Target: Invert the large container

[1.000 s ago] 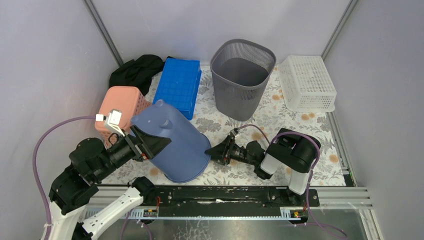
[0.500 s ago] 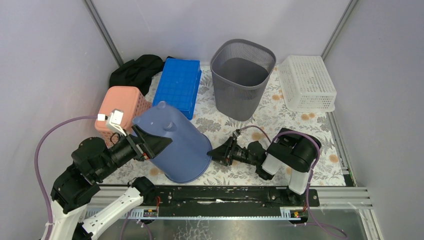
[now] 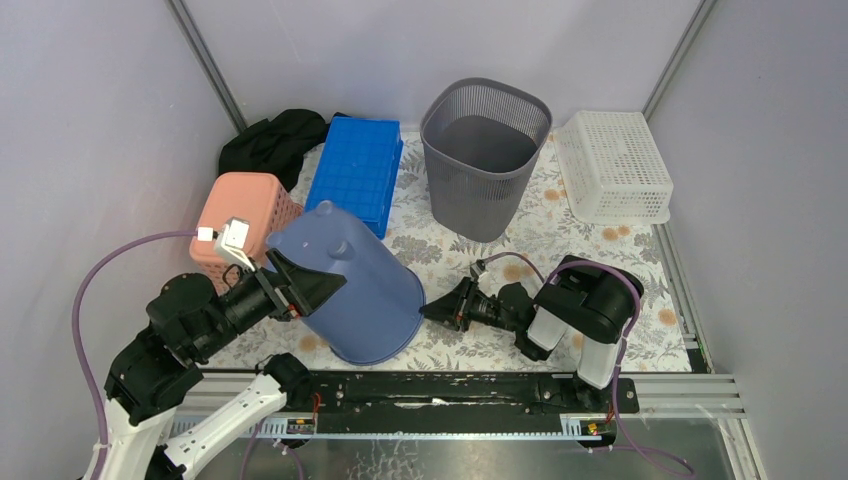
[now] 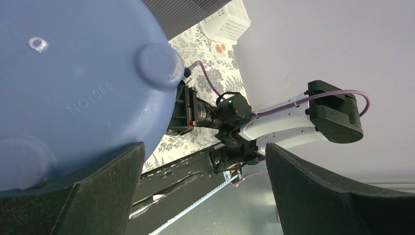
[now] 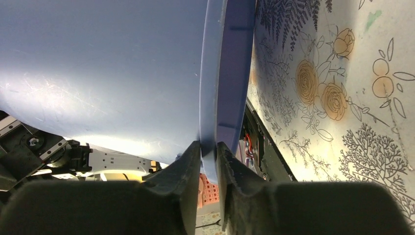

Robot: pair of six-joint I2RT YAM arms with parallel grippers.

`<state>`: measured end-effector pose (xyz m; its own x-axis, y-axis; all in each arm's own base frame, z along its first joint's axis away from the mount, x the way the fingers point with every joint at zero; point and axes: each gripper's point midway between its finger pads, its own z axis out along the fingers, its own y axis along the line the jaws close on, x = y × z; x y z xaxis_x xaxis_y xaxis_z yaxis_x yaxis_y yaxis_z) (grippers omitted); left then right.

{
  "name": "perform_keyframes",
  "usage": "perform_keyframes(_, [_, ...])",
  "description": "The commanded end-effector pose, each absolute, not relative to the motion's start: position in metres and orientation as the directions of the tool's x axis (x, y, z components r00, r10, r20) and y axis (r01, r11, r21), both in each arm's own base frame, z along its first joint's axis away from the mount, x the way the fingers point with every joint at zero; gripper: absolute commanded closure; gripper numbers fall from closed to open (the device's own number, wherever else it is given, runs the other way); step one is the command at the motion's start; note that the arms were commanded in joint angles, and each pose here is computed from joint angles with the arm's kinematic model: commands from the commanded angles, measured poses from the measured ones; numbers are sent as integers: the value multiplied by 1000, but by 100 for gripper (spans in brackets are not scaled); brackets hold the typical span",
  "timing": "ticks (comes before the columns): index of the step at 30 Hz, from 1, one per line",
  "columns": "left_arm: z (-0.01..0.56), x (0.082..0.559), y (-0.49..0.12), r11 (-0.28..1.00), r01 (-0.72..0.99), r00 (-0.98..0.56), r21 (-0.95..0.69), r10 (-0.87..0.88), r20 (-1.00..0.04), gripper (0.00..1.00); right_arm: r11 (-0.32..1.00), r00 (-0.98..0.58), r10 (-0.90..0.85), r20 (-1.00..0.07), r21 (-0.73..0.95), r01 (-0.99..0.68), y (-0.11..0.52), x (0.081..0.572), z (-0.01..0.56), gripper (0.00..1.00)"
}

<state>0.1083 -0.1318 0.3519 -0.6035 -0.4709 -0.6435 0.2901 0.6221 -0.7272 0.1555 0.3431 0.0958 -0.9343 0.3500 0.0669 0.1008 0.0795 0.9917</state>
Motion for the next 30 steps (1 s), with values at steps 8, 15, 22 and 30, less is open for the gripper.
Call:
perform_keyframes(8, [365,113,-137,593,333,-576,-733,-487,-656,0,10,-936,350,31,999,37,343,164,114,91])
perform_keyframes(15, [369,114,-137,597,341,-565,-726,-487,-666,0,27,-934,355,45,998,58,342,169,105,89])
perform_keyframes(22, [372,113,-134,596,346,-555,-725,-493,-670,0,38,-934,350,70,995,89,348,178,94,82])
perform_keyframes(30, [372,111,-130,602,347,-544,-719,-495,-677,0,29,-931,356,86,994,103,356,193,89,75])
